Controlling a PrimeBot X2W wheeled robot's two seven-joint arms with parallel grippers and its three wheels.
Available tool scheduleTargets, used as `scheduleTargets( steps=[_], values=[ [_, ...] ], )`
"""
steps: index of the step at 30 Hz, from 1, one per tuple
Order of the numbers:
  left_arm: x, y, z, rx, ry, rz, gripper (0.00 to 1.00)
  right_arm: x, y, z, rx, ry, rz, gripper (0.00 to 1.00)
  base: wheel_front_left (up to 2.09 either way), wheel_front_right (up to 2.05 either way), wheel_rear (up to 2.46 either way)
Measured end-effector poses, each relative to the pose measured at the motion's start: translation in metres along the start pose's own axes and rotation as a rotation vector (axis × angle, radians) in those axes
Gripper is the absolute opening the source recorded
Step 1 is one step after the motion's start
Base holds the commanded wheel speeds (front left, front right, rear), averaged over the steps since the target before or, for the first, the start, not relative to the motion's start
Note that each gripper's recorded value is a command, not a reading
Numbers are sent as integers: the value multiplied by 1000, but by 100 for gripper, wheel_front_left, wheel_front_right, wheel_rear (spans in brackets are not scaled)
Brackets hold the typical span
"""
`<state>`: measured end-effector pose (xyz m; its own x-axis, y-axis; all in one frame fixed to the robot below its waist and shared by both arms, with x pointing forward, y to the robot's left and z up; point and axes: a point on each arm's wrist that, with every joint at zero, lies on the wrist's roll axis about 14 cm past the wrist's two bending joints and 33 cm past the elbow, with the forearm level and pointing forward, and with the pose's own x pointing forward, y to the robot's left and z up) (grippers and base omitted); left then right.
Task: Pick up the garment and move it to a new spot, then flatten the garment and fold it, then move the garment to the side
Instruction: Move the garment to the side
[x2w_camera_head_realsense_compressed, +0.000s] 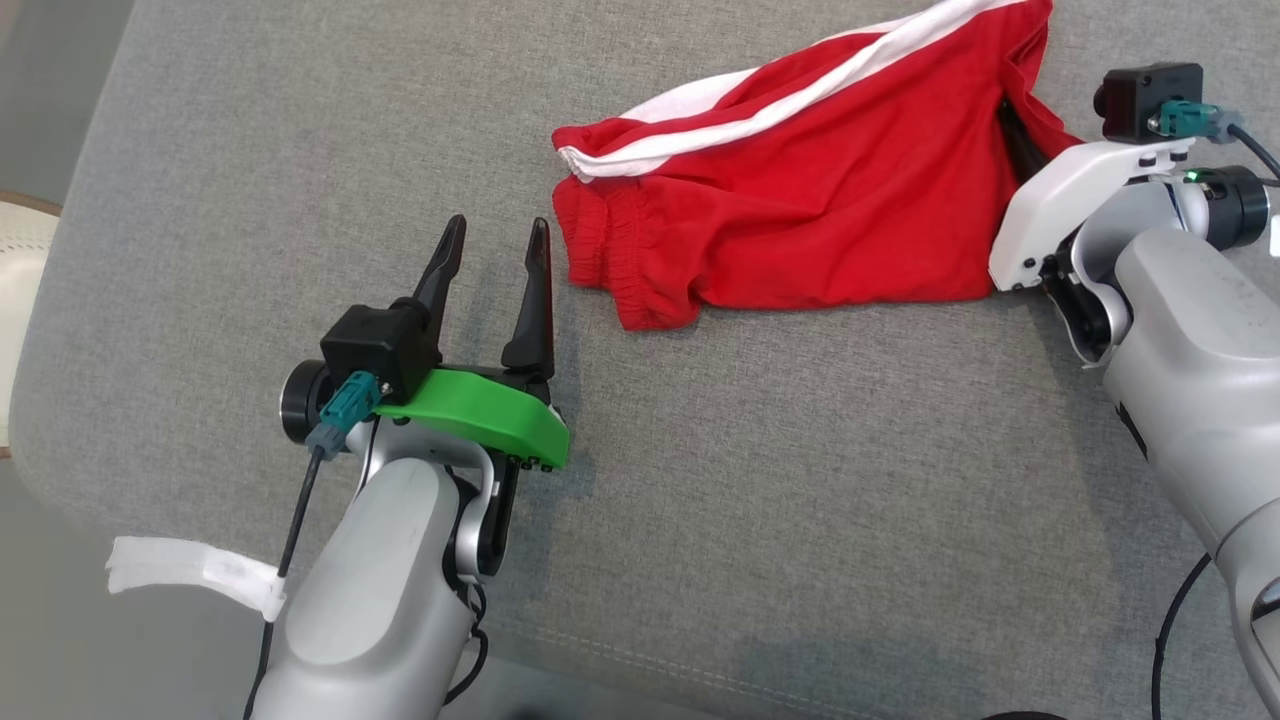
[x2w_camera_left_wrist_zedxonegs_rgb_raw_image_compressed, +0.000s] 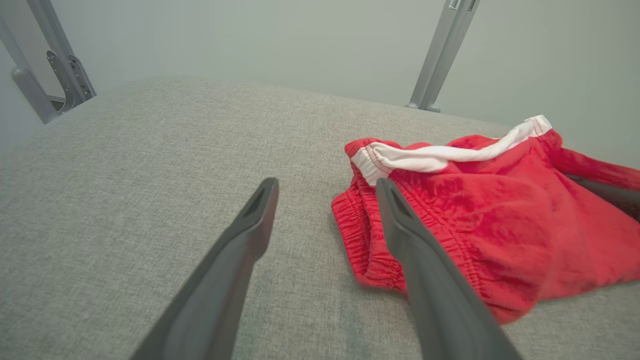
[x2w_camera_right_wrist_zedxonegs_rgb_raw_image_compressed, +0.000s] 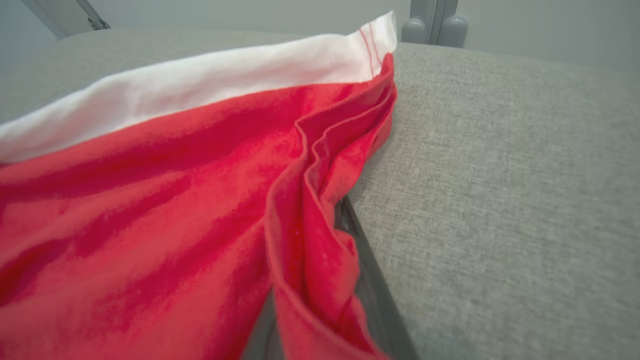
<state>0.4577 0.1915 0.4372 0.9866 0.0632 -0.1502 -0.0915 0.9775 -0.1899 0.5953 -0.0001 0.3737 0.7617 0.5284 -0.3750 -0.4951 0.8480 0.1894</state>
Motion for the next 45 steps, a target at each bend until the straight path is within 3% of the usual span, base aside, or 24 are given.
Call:
scheduleTargets(
  steps=[12, 21, 26, 30, 37, 45],
  values=[
    [-9, -5, 0, 4, -2, -19, 100, -30, -22, 2, 121, -84, -86, 0, 0, 0, 0],
    [-30, -10, 2, -2, -7, -36, 100, -89, -35, -17, 272, -127, -183, 0, 0, 0, 0],
    [-40, -16, 4, -1, -17, -58, 100, -124, -48, -26, 283, -131, -237, 0, 0, 0, 0],
    [-44, -23, 5, -8, -21, -81, 100, -140, -58, -12, 262, -178, -263, 0, 0, 0, 0],
    [-50, -24, 6, -9, -24, -88, 100, -130, -11, 40, 173, -313, -111, 0, 0, 0, 0],
    [-56, -18, 6, -11, -23, -71, 100, -116, 63, 62, 103, -347, 95, 0, 0, 0, 0]
  ],
)
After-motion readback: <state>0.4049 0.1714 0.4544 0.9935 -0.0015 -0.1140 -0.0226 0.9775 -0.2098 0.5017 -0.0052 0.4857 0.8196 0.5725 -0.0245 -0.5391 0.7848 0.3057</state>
